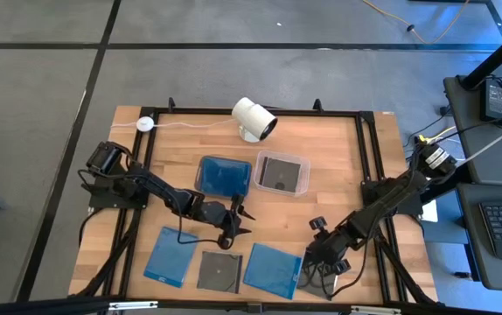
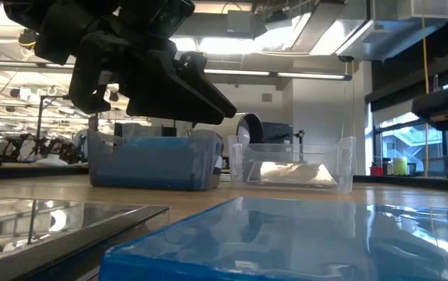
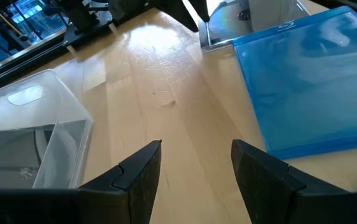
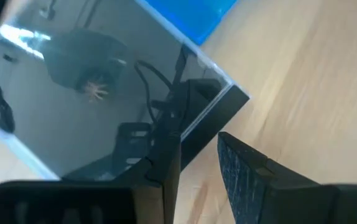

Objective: Pick & place jewel cases by type
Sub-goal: Put the right black cd case into the transparent bin

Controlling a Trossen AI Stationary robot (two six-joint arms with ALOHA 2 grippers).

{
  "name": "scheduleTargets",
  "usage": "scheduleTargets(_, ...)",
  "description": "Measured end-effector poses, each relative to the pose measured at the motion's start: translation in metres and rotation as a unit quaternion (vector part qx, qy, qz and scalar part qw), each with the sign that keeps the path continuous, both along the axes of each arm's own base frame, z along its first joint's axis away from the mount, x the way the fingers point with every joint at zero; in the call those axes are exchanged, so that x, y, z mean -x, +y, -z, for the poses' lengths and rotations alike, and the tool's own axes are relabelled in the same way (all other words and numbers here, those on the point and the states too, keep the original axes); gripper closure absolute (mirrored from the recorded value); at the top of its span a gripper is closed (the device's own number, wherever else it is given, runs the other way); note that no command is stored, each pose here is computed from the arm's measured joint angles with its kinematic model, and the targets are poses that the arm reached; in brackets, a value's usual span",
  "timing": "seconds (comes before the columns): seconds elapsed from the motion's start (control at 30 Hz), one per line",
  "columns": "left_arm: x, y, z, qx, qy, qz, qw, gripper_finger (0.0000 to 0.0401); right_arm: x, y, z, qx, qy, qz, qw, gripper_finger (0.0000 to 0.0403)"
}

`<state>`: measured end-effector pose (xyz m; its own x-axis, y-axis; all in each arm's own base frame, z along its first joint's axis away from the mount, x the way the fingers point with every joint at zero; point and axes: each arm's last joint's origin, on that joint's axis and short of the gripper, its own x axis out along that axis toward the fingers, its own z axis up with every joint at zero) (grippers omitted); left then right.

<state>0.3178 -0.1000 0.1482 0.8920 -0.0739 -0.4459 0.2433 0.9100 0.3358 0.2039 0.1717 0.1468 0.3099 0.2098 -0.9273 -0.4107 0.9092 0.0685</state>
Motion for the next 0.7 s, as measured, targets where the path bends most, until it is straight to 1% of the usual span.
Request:
scheduleTargets(0.13, 0.0, 0.0, 0.0, 0.0, 0.0, 0.0, 1.0, 0.0207, -0.002, 0.002, 0.007, 0.006, 0.004, -0.003, 1.0, 0.0292)
scheduleTargets(0.37, 0.0, 0.0, 0.0, 0.0, 0.001, 0.0, 1.0, 0.0207, -0.004, 0.003, 0.011, 0.012, 0.005, -0.002, 1.0, 0.0292)
scheduleTargets(0.5, 0.0, 0.0, 0.0, 0.0, 0.001, 0.0, 1.0, 0.0207, -0.007, 0.001, 0.013, 0.042, -0.017, 0.002, 0.999, 0.0292)
scheduleTargets(0.6, 0.0, 0.0, 0.0, 0.0, 0.001, 0.0, 1.0, 0.0207, -0.012, -0.005, 0.013, 0.068, -0.033, 0.009, 0.997, 0.0292)
scheduleTargets(0.7, 0.0, 0.0, 0.0, 0.0, 0.001, 0.0, 1.0, 0.0207, -0.017, -0.013, 0.013, 0.097, -0.045, 0.002, 0.994, 0.0292)
